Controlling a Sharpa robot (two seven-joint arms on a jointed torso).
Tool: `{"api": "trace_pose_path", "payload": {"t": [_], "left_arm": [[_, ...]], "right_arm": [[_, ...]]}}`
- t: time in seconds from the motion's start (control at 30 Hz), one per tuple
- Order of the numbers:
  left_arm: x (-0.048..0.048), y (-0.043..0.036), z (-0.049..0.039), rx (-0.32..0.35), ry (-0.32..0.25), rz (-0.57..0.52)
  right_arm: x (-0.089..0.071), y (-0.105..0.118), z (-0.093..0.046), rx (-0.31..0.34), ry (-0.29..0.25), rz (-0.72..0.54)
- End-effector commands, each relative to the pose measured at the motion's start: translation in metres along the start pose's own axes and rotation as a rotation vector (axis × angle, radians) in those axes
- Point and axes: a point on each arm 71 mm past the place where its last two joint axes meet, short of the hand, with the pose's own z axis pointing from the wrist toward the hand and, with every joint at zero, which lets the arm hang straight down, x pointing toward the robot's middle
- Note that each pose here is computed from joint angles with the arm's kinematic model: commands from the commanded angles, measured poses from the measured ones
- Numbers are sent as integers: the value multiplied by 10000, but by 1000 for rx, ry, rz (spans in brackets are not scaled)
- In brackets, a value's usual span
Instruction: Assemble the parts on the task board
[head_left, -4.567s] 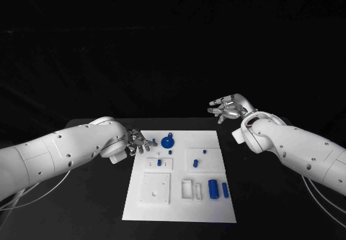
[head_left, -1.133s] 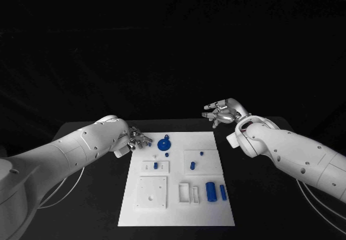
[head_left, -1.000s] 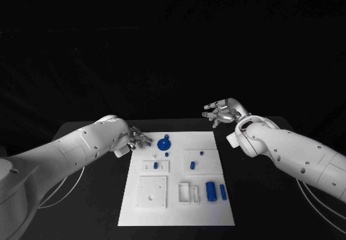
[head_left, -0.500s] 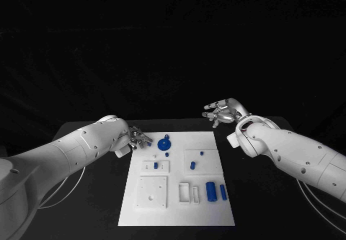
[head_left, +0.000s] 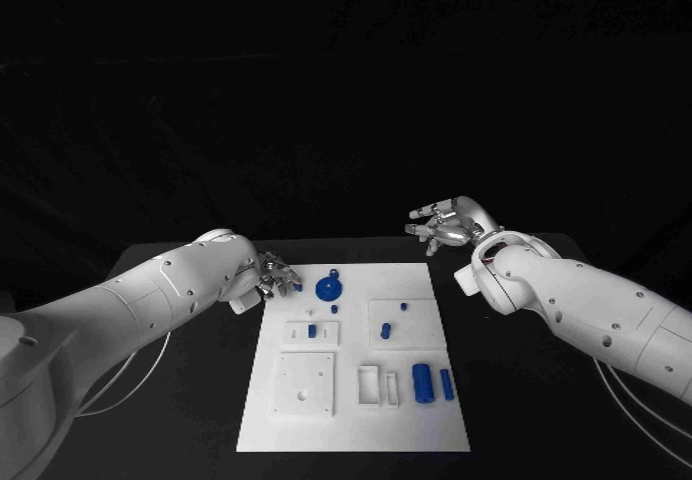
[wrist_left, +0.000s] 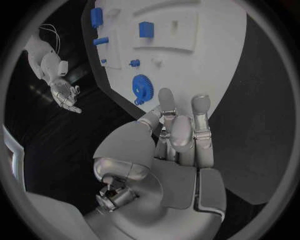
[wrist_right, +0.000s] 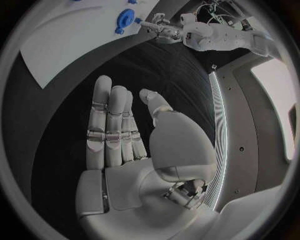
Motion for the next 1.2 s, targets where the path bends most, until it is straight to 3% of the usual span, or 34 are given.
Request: {"api": "trace_pose_path", "payload": {"t": [0.03,0.73,0.97,1.2], "left_arm": [[83,59,25,-34,29,26],[52,90,11,-32,2,-14],[44,126,-47,-23,2,-47],[3,110,-148,1,-5,-80]], "right_arm": [[10,8,0,-8,13,0],[3,2,-2,-7,13,1],[-23,-15,-9,-3,9,0],[-42,-27,-14,0,7,1]]}}
